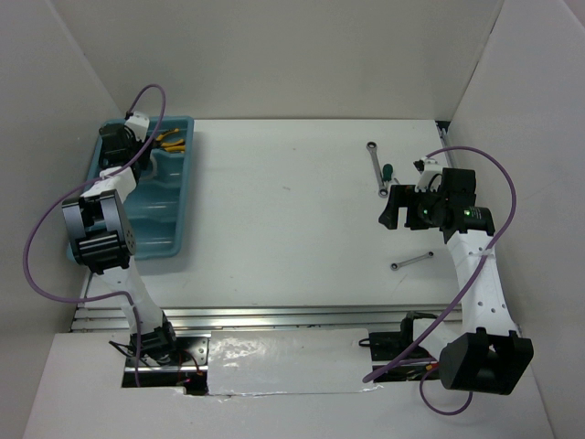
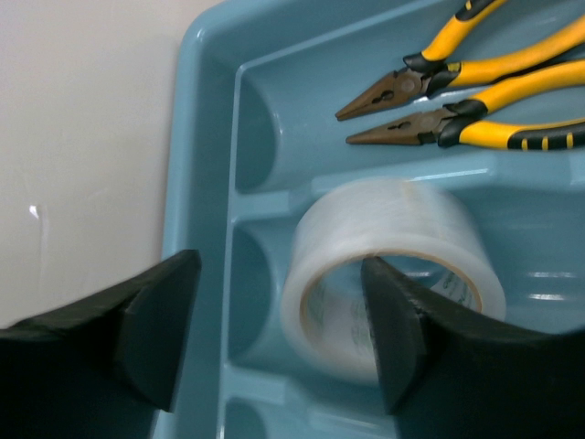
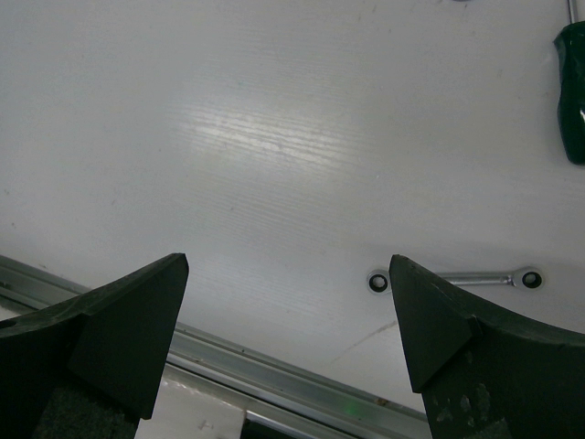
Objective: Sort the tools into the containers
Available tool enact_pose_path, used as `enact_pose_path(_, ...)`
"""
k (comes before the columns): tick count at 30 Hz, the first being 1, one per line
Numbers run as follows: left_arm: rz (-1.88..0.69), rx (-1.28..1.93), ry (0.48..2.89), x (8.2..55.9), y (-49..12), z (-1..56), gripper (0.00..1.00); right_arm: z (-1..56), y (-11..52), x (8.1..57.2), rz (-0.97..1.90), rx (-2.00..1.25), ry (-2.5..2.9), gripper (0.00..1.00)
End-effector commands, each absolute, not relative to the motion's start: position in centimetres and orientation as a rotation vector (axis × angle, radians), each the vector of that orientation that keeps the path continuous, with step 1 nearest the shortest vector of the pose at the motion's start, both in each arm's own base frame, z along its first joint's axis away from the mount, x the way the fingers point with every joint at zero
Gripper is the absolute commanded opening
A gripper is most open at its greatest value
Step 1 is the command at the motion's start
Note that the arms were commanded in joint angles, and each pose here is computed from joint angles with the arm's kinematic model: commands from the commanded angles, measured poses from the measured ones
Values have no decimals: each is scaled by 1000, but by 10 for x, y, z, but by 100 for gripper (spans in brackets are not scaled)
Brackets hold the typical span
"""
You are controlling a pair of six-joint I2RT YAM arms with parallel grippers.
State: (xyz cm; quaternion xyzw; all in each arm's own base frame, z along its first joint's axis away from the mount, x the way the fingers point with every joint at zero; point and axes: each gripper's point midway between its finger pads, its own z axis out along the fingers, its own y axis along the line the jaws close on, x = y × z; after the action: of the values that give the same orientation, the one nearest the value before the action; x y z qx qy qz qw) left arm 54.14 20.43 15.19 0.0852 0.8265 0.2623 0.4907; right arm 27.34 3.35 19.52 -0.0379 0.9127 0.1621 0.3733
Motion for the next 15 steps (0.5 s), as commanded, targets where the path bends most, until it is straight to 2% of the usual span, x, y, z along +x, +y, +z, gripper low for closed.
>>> enact_pose_path(1, 599, 135, 1818, 548, 210, 233, 92, 211, 33, 280, 412, -117, 2294, 100)
enact_pose_path(2, 581, 121, 1824, 545, 210, 237, 99, 211, 33, 280, 412, -118, 2293, 100)
enact_pose_path(7, 443, 27, 1747, 529, 204, 288, 99, 212, 32, 283, 410, -100, 2299, 99)
enact_pose_path(13, 146, 89, 1743, 487, 137, 338, 89, 210, 21, 299, 364, -39, 2353, 94)
enact_pose_path(15, 41, 147, 1751, 472, 104, 339, 90, 210, 15, 311, 341, -9, 2376, 91)
